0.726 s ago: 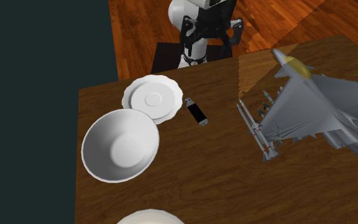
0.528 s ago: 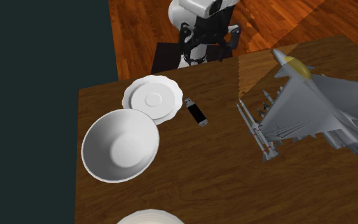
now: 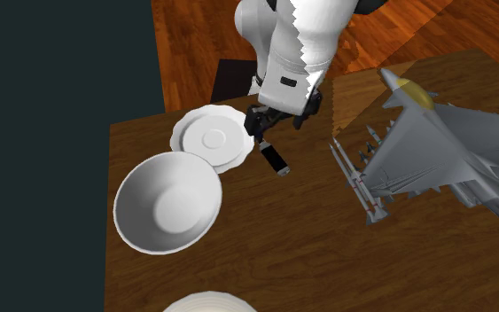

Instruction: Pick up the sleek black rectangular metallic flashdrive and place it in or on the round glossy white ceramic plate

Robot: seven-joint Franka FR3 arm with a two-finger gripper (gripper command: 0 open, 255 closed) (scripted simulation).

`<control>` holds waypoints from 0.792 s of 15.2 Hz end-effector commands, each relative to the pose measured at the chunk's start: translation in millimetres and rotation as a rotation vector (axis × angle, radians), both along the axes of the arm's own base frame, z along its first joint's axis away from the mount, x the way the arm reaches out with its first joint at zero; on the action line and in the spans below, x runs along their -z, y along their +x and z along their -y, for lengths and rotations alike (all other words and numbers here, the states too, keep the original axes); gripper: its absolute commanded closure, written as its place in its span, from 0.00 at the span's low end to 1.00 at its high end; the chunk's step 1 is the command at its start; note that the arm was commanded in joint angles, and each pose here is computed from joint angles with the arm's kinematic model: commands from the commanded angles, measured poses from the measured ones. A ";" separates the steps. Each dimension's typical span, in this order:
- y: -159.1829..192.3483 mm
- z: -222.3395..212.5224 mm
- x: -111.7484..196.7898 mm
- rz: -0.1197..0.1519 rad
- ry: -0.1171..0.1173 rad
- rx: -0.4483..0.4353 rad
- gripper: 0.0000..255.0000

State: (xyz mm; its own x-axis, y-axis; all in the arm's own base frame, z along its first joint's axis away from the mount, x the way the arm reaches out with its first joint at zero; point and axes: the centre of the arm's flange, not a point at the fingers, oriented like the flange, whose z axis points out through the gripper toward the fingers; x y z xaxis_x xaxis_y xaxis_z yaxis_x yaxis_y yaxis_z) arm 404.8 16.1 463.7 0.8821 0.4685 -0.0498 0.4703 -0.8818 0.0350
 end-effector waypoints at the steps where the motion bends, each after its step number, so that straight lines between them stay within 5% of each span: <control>1: 17.4 0.3 17.6 -0.002 -0.003 -0.101 0.00; 12: 18.8 2.2 59.7 -0.003 -0.004 -0.113 0.00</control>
